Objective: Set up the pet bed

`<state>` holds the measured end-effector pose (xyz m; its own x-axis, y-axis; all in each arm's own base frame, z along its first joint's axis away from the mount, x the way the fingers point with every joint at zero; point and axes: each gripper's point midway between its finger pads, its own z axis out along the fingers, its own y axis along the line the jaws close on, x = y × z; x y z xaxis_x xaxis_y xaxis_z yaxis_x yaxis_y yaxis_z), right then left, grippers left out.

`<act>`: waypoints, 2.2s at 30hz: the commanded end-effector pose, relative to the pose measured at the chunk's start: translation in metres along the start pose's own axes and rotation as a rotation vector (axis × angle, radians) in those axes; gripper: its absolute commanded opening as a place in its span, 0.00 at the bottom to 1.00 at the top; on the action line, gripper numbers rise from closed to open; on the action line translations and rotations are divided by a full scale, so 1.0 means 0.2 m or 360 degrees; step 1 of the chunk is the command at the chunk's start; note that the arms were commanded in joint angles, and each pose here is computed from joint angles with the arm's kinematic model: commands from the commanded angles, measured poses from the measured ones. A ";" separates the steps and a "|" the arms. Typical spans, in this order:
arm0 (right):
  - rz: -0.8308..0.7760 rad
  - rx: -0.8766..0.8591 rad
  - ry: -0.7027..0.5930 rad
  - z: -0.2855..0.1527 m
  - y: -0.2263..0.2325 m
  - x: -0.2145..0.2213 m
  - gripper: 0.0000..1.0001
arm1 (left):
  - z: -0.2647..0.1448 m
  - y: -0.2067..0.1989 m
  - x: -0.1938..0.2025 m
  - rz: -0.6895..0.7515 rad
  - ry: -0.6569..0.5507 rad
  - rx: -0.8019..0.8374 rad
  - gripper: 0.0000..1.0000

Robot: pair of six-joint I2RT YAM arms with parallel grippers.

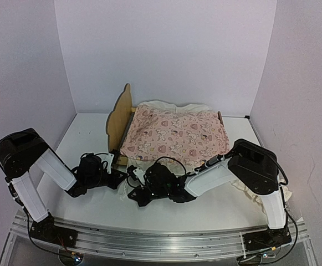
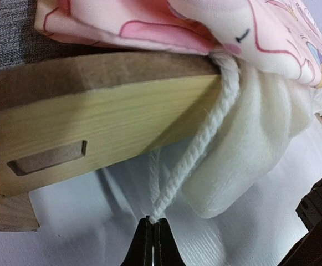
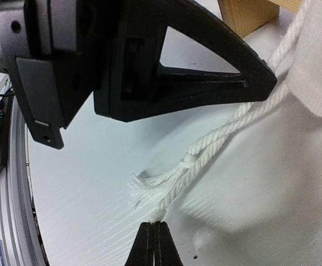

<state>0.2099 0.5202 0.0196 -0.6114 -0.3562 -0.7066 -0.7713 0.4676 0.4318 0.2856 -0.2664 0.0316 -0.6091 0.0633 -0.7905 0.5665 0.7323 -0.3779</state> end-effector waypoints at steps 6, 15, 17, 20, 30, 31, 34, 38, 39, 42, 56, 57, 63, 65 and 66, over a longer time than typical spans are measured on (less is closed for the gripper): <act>-0.0084 0.0181 -0.0159 -0.13 -0.05 -0.44 0.00 | -0.12 -0.12 -0.21 0.0073 -0.0038 0.0114 0.00; 0.0001 0.0278 -0.0240 -0.02 -0.18 -0.56 0.00 | -0.21 -0.14 -0.18 0.0013 0.0040 0.0106 0.00; 0.0003 0.0269 -0.0252 0.00 -0.19 -0.59 0.00 | -0.23 -0.15 -0.18 0.0024 0.0038 0.0109 0.00; 0.0036 0.0244 -0.0239 0.04 -0.21 -0.58 0.00 | -0.24 -0.15 -0.20 0.0044 0.0014 0.0118 0.00; 0.0178 -0.0103 -0.0302 0.04 -0.12 -0.55 0.00 | -0.23 -0.10 -0.17 0.0075 0.0054 0.0071 0.00; 0.0228 -0.0133 -0.0329 0.04 -0.13 -0.56 0.00 | -0.23 -0.09 -0.16 0.0078 0.0069 0.0065 0.00; 0.0275 -0.0205 -0.0368 0.04 -0.13 -0.57 0.00 | -0.23 -0.09 -0.14 0.0110 0.0090 0.0066 0.00; 0.0358 -0.0297 -0.0370 0.09 -0.14 -0.56 0.00 | -0.24 -0.17 -0.15 0.0210 0.0070 0.0217 0.00; 0.0380 -0.0328 -0.0389 0.10 -0.14 -0.56 0.00 | -0.24 -0.21 -0.14 0.0231 0.0082 0.0288 0.00; 0.0444 -0.0378 -0.0397 0.12 -0.15 -0.55 0.00 | -0.23 -0.21 -0.08 0.0251 0.0144 0.0341 0.03; 0.0510 -0.0382 -0.0399 0.18 -0.21 -0.49 0.00 | -0.37 -0.35 -0.27 0.0312 0.0127 0.0540 0.49; 0.0513 -0.0384 -0.0401 0.19 -0.22 -0.49 0.00 | -0.39 -0.37 -0.30 0.0349 0.0114 0.0562 0.51; 0.0529 -0.0390 -0.0417 0.19 -0.23 -0.49 0.00 | -0.44 -0.31 -0.38 0.0802 0.0049 0.0369 0.59; 0.0528 -0.0394 -0.0421 0.19 -0.23 -0.50 0.00 | -0.44 -0.24 -0.38 0.0986 0.0047 0.0247 0.59; 0.0527 -0.0398 -0.0420 0.19 -0.23 -0.50 0.00 | -0.43 -0.18 -0.39 0.1054 0.0044 0.0158 0.58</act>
<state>0.3009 0.5679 0.0604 -0.7659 -0.0059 -0.6430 -0.6172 0.2869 0.7326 0.2465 -0.2615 0.1552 -0.3135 0.3307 -0.8902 0.8808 0.4516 -0.1424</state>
